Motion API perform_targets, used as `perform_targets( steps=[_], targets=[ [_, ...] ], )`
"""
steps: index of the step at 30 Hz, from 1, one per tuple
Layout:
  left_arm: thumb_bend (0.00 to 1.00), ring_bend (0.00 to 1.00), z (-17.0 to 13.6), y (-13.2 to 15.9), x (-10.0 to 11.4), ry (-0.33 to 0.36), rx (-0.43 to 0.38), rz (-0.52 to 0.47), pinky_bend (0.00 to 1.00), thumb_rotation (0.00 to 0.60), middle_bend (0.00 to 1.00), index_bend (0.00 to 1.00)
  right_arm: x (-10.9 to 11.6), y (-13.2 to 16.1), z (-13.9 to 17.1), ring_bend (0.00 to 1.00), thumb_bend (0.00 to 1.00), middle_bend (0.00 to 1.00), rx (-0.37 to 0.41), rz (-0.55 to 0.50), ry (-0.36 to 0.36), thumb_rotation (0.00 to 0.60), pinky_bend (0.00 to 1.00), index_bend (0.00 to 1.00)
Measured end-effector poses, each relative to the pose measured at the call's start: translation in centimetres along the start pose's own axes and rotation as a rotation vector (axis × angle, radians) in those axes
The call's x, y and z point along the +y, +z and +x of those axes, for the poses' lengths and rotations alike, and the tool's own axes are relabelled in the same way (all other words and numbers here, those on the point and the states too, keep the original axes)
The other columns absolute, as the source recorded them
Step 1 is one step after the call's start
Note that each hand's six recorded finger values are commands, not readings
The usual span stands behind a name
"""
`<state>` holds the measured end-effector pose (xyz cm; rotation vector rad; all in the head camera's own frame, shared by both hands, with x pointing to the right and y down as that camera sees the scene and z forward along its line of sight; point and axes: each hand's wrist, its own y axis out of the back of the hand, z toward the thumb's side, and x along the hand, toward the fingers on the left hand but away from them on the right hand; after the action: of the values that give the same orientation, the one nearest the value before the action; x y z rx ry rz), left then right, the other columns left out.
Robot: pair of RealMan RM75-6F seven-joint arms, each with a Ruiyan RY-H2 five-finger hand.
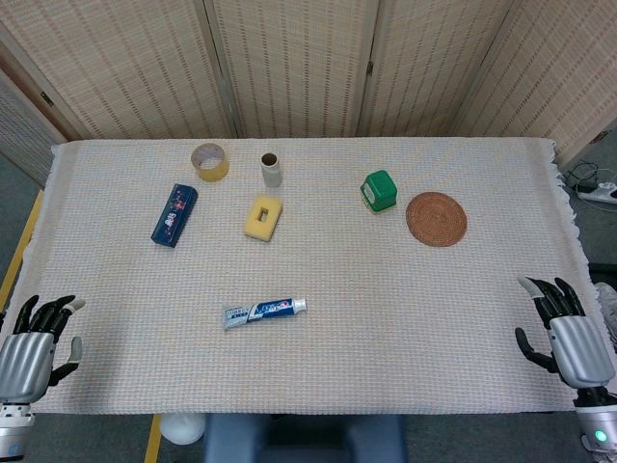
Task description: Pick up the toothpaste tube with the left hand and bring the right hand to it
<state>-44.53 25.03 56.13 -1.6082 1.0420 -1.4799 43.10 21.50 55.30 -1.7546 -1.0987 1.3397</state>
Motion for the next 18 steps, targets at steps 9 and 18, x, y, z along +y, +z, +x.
perform_targets(
  steps=[9, 18],
  targets=[
    [0.63, 0.20, 0.0, 0.3, -0.1, -0.005, -0.011, 0.004, 0.01, 0.600, 0.19, 0.23, -0.1, -0.1, 0.1, 0.11, 0.51, 0.15, 0.000, 0.000, 0.002, 0.600, 0.02, 0.04],
    [0.63, 0.20, 0.9, 1.4, 0.1, -0.003, -0.065, 0.011, 0.01, 0.600, 0.19, 0.23, 0.3, -0.3, 0.4, 0.11, 0.51, 0.15, 0.001, -0.001, -0.015, 0.600, 0.02, 0.04]
  ],
)
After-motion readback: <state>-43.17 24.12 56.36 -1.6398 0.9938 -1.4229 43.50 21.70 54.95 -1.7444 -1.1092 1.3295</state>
